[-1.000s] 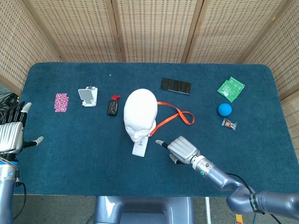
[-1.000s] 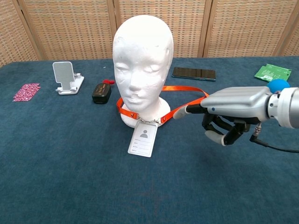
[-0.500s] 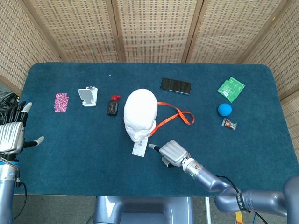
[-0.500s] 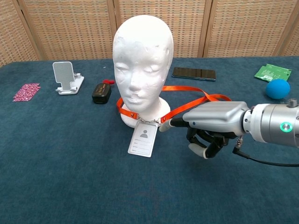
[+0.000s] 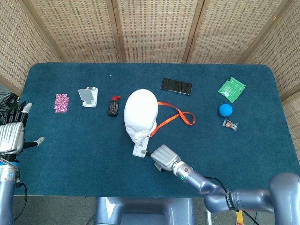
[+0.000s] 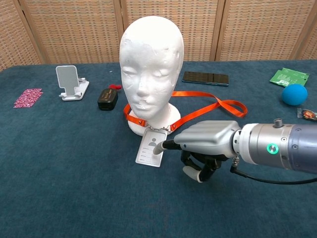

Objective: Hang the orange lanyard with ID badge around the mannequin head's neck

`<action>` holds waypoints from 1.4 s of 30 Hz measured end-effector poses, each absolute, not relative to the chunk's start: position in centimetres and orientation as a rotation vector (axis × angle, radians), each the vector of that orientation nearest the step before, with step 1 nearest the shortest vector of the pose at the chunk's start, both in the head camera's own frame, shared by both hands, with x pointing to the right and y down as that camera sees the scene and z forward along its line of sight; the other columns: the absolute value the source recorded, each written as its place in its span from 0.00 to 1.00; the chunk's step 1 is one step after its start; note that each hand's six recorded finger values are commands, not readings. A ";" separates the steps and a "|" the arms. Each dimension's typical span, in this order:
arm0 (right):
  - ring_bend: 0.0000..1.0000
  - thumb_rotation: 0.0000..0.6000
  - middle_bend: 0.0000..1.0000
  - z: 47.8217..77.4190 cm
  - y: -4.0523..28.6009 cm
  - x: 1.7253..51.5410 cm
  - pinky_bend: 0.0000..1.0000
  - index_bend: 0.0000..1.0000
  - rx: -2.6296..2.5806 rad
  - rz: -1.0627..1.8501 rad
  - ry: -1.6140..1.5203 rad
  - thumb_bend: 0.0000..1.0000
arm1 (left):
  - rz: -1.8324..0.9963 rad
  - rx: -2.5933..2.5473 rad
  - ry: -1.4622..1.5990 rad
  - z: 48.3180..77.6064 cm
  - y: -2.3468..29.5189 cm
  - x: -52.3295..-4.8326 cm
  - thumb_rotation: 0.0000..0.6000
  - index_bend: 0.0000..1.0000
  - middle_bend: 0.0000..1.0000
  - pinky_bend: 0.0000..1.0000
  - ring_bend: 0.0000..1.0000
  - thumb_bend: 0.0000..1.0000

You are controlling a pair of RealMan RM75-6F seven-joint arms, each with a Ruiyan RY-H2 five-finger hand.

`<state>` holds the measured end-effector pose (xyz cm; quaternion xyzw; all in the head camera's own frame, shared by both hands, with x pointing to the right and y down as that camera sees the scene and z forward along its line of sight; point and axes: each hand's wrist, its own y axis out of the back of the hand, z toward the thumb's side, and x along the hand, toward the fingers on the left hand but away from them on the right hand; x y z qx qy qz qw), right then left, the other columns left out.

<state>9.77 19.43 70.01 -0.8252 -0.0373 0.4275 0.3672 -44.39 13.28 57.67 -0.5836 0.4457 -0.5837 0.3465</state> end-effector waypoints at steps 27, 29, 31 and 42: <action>0.74 1.00 0.76 70.4 21.5 10.4 0.87 0.20 -2.115 1.136 0.051 0.79 | -1.508 -1.526 1.144 57.8 13.1 -44.1 1.00 0.00 0.00 0.00 0.00 0.00; 0.74 1.00 0.76 70.3 21.7 10.4 0.87 0.20 -2.114 1.127 0.063 0.79 | -1.507 -1.527 1.142 57.9 13.1 -44.0 1.00 0.00 0.00 0.00 0.00 0.00; 0.74 1.00 0.76 70.1 21.9 10.4 0.87 0.20 -2.116 1.120 0.074 0.79 | -1.507 -1.528 1.141 57.9 13.2 -44.0 1.00 0.00 0.00 0.00 0.00 0.00; 0.74 1.00 0.76 69.0 24.1 11.2 0.87 0.20 -2.098 1.091 0.209 0.79 | -1.506 -1.530 1.141 57.9 13.2 -43.9 1.00 0.00 0.00 0.00 0.00 0.00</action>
